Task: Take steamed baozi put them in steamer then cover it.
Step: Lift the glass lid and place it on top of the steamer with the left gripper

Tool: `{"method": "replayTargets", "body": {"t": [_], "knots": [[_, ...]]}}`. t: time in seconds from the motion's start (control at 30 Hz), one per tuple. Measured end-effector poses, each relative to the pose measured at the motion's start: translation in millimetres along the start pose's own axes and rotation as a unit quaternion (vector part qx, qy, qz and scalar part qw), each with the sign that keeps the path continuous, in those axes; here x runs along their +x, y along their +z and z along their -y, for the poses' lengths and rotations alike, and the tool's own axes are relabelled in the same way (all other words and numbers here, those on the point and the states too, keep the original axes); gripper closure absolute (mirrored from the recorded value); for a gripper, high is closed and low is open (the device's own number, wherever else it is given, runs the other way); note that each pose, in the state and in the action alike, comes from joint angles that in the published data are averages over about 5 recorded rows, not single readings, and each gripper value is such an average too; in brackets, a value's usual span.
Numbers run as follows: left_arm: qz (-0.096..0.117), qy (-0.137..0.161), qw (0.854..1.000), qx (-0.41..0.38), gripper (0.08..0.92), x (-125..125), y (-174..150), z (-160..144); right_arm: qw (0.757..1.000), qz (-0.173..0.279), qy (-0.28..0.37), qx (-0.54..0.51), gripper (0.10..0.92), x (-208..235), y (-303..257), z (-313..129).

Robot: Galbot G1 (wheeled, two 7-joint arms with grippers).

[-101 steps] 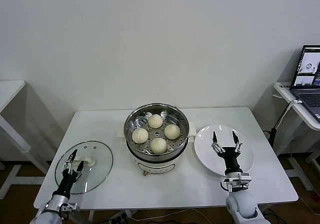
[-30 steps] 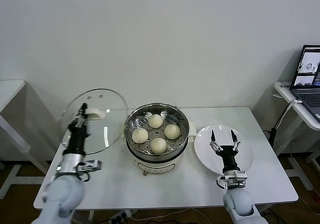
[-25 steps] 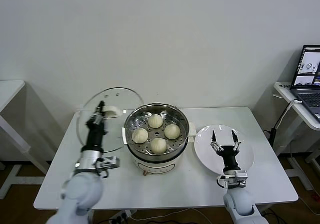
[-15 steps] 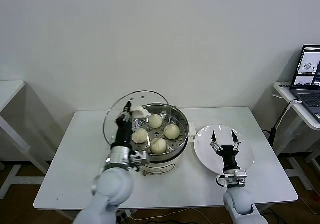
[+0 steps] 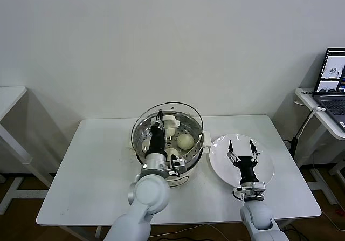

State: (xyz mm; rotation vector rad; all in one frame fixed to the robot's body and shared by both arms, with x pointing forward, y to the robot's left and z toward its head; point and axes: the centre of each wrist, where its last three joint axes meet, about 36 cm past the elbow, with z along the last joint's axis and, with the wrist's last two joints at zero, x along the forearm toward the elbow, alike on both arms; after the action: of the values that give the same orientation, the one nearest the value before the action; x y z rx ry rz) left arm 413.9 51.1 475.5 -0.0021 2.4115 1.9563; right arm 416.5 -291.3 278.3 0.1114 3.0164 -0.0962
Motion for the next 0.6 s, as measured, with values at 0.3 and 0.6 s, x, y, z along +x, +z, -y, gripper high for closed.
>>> {"method": "replayTargets", "body": {"t": [0.3,0.6], "knots": [[-0.004,0.014,0.999,-0.031,0.807,-6.9,-10.6,14.9,1.0,-0.001,0.0,0.001,0.2,-0.8,1.1,0.4],[-0.003,0.013,0.998,-0.054,0.807,-14.8,-17.9,22.3,1.0,-0.003,0.001,0.0,0.2,-0.9,3.0,-0.5]]}}
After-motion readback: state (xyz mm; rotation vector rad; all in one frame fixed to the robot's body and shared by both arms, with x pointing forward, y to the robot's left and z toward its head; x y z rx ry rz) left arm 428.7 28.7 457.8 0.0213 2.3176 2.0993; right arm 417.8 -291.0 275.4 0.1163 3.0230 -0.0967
